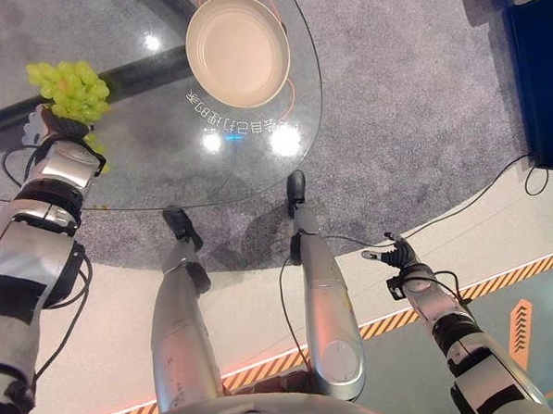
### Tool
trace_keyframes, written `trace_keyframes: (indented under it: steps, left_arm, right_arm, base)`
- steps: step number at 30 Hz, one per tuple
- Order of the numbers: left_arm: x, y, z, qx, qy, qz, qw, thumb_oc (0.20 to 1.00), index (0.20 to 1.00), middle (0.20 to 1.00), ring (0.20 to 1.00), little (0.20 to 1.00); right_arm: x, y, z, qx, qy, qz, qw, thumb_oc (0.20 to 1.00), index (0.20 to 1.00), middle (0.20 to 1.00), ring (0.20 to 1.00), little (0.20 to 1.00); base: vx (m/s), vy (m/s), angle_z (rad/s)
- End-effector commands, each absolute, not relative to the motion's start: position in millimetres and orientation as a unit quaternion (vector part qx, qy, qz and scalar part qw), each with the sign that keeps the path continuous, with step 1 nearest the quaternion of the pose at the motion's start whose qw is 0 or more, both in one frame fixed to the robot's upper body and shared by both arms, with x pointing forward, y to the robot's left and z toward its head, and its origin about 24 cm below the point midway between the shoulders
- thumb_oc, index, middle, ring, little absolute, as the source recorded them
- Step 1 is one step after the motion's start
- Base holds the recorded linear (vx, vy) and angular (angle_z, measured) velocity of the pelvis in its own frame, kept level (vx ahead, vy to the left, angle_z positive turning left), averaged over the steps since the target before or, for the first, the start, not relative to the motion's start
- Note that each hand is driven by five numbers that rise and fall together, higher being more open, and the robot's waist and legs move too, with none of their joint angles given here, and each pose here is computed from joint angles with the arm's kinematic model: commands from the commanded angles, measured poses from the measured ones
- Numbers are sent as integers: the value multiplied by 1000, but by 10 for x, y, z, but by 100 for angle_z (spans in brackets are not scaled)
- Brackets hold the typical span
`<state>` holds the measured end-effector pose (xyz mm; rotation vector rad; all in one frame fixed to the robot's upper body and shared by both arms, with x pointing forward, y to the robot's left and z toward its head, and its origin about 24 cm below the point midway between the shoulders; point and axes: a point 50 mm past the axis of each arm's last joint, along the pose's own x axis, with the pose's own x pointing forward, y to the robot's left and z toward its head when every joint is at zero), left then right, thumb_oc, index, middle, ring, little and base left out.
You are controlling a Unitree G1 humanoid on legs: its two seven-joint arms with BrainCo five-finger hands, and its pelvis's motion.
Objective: Pick up fruits into the plate
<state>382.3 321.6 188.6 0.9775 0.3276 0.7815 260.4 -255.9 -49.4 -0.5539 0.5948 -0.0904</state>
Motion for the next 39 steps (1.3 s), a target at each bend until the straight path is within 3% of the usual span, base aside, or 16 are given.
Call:
trace_keyframes:
  steps: [1,8,17,25,33,39]
  left_arm:
    - [3733,3311,1660,496,218,342,767,200,200,200,200,200]
    - [3687,3359,1588,543,244,327,734,200,200,200,200,200]
    - [3667,3414,1666,565,160,357,727,200,200,200,200,200]
    - [3495,3662,1885,677,100,373,626,200,200,200,200,200]
    - [3298,3815,2023,721,58,380,576,200,200,200,200,200]
    - [3163,3828,1962,739,16,365,567,200,200,200,200,200]
  right_arm:
    - [2562,-2537,-512,-263,283,-55,921,1000,1000,1000,1000,1000]
    - [2632,-2502,-427,-260,255,-67,929,1000,1000,1000,1000,1000]
    - [2674,-2454,-259,-247,200,-69,946,1000,1000,1000,1000,1000]
    - [2647,-2535,-150,-252,175,-58,950,1000,1000,1000,1000,1000]
    - [2626,-2579,-131,-247,181,-29,952,1000,1000,1000,1000,1000]
    - [2490,-2586,-239,-236,200,-8,951,1000,1000,1000,1000,1000]
  base:
    - [0,0,0]
    - [-5,2,-3]
    - [-36,18,-1]
    - [-4,87,4]
    - [47,86,3]
    - [105,22,4]
